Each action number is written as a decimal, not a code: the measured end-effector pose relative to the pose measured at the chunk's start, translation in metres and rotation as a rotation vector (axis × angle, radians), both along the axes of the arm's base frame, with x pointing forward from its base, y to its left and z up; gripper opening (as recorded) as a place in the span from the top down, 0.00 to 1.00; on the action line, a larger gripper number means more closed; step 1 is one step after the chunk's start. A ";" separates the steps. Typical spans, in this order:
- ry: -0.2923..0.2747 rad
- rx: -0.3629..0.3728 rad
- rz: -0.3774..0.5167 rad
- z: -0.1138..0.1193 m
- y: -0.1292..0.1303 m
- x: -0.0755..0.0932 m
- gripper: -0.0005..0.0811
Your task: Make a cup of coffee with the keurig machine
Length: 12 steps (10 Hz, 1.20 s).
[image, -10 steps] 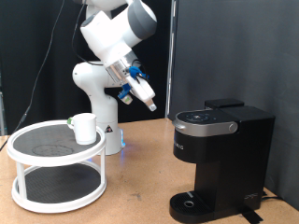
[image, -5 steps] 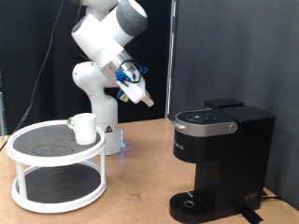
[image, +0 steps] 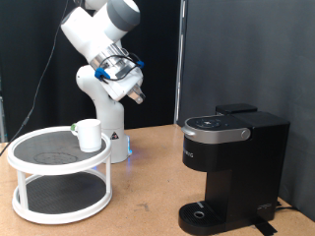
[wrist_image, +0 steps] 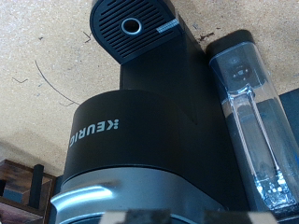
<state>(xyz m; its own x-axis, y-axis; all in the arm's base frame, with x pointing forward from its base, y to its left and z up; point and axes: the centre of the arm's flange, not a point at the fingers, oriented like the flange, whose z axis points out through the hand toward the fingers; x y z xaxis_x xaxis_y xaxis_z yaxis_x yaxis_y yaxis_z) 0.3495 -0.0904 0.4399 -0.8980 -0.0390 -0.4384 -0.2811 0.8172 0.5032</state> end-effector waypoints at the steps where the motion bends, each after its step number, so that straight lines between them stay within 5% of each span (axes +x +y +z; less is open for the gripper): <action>1: 0.001 0.000 -0.003 -0.001 0.000 0.001 0.99; 3: -0.007 0.014 -0.050 -0.004 -0.003 -0.004 0.99; 6: -0.041 0.033 -0.135 0.001 -0.019 -0.032 0.99; 12: -0.070 0.059 -0.140 0.016 -0.054 -0.085 0.99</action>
